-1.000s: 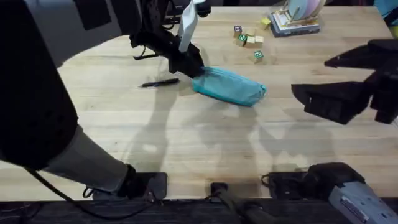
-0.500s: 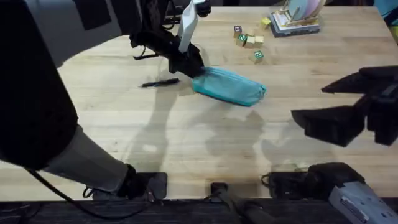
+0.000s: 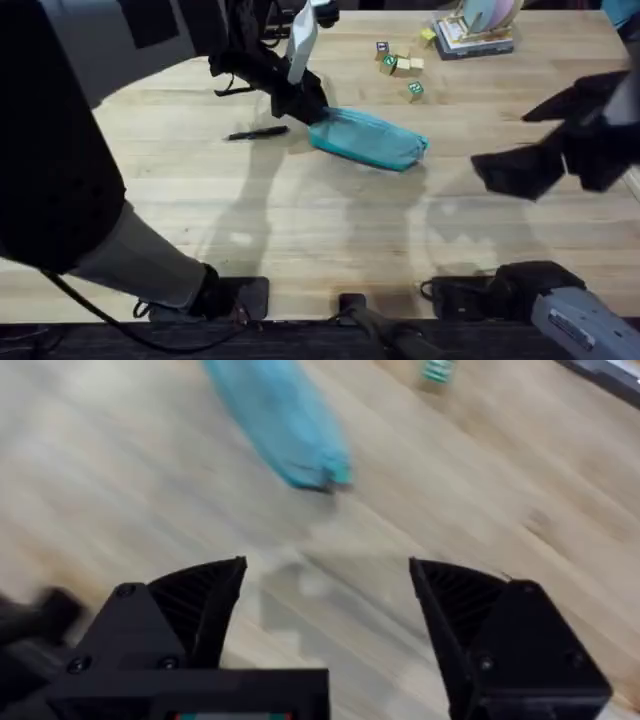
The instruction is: Unzip the bag, pick up the pens from the table one at a time and place them inside, then zip the bag closed.
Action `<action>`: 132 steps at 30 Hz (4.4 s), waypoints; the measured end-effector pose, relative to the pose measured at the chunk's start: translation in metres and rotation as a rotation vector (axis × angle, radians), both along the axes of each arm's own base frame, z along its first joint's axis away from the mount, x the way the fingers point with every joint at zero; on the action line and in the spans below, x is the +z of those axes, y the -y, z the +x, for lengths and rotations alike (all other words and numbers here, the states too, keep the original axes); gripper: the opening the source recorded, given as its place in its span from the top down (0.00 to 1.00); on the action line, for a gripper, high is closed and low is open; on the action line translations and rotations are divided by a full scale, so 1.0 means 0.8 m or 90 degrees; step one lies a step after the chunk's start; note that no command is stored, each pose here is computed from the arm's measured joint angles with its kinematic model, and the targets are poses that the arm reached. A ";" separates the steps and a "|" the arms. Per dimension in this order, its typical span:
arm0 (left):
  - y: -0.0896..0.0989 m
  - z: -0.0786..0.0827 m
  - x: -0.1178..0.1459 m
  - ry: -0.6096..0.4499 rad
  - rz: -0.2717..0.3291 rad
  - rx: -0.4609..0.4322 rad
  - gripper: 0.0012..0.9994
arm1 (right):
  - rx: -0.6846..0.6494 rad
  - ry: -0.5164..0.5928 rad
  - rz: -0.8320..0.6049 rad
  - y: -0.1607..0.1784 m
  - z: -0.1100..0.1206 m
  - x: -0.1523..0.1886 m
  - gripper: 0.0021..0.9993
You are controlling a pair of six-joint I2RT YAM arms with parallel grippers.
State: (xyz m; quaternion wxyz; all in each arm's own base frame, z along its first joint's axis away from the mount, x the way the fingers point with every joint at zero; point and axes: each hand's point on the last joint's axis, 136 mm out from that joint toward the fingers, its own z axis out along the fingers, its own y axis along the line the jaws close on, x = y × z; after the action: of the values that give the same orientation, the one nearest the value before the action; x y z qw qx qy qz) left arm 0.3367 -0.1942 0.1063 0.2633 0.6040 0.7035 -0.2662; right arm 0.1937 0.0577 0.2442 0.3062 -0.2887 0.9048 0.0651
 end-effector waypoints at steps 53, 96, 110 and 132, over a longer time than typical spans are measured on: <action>0.000 0.000 0.000 0.000 0.000 0.000 0.96 | 0.160 -0.097 -0.053 -0.016 0.087 -0.080 0.00; 0.000 0.001 0.000 0.002 -0.001 0.000 0.96 | 0.229 -0.232 0.005 -0.039 0.119 -0.176 0.96; 0.000 0.002 0.000 0.004 -0.001 0.000 0.96 | 0.229 -0.181 -0.001 -0.039 0.117 -0.146 0.97; -0.009 0.006 -0.002 0.005 0.008 0.013 0.96 | 0.328 0.031 0.073 -0.143 0.167 -0.088 0.97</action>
State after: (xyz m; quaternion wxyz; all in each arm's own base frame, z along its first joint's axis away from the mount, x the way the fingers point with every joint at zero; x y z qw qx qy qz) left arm 0.3417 -0.1870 0.1050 0.2652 0.5992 0.7104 -0.2569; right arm 0.3276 0.1722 0.1737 0.3173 -0.4933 0.7885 0.1852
